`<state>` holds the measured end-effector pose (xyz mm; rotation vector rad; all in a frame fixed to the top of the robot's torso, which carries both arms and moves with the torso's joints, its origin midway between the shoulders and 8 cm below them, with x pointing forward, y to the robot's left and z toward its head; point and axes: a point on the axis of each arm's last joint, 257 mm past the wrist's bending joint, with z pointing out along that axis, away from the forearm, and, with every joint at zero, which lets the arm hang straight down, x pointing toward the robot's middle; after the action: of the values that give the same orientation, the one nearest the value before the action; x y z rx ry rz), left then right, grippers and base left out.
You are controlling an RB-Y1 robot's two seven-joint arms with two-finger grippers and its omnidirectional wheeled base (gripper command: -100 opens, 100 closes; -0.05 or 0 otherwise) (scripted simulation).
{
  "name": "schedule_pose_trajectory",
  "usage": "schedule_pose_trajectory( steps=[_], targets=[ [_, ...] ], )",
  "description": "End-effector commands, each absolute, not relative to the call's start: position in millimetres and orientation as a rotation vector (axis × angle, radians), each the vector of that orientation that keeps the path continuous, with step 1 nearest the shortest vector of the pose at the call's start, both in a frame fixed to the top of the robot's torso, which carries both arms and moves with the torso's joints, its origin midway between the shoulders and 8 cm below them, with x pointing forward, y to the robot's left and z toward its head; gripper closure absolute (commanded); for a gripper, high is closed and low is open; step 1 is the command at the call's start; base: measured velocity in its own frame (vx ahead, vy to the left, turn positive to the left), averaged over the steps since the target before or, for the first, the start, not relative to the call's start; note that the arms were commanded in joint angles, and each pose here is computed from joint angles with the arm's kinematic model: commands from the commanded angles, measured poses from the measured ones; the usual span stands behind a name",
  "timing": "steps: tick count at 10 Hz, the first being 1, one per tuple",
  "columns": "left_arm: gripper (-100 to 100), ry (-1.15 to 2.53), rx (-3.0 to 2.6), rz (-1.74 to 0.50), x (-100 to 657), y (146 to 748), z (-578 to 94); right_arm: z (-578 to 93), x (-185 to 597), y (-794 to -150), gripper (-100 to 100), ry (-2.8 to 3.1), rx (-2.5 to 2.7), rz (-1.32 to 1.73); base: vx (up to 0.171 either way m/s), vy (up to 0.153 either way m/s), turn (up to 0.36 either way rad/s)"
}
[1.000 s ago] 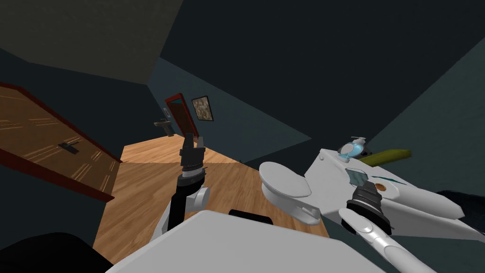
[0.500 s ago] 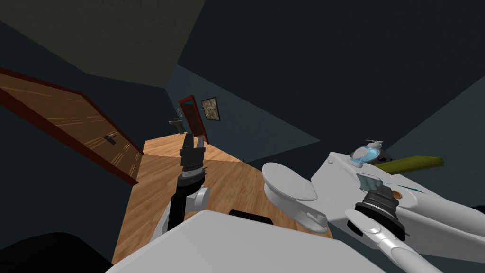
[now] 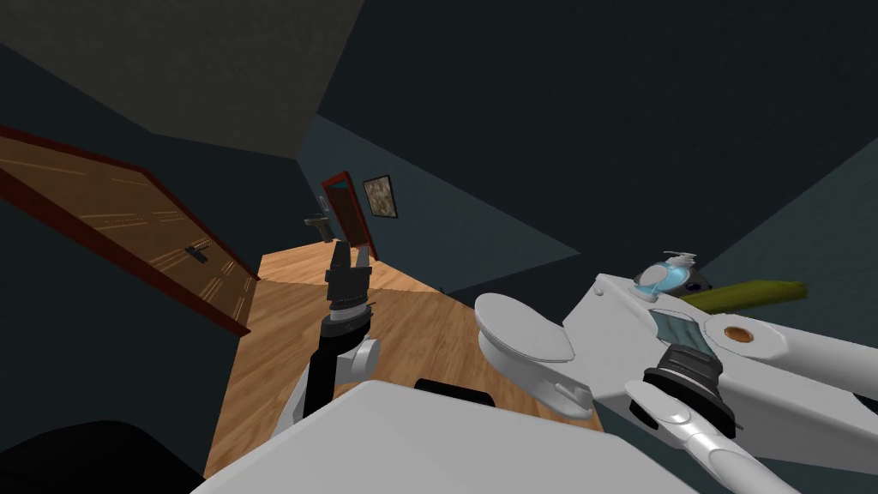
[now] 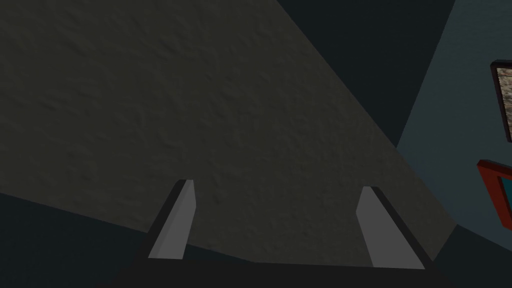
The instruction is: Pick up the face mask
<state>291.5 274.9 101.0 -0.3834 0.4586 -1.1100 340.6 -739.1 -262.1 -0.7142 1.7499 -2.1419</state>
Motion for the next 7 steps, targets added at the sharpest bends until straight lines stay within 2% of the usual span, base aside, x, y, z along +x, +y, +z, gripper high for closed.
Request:
schedule_pose_trajectory(
  steps=[1, 2, 3, 6, 7],
  targets=[
    [0, 0.459, -0.383, -1.11, 291.5, 274.9, 101.0, -262.1, 340.6, -739.1, 100, 1.75, -0.714, -2.142, 0.0, 0.0, 0.0],
    [0, 0.459, -0.383, -1.11, 291.5, 274.9, 101.0, -262.1, 340.5, -739.2, 0, 1.75, -0.714, -2.142, 0.0, 0.0, 0.0],
    [0, 0.459, -0.383, -1.11, 291.5, 274.9, 101.0, -262.4, 347.9, -729.6, 100, 1.724, -0.736, -2.128, 0.044, -0.003, -0.195],
    [0, 0.459, -0.383, -1.11, 291.4, 274.9, 101.0, -267.4, 368.3, -703.5, 100, 1.676, -0.785, -2.081, 0.082, 0.032, -0.268],
    [0, 0.459, -0.383, -1.11, 291.4, 274.9, 101.0, -267.4, 368.3, -703.5, 100, 1.676, -0.785, -2.081, 0.06, 0.022, -0.09]
  ],
)
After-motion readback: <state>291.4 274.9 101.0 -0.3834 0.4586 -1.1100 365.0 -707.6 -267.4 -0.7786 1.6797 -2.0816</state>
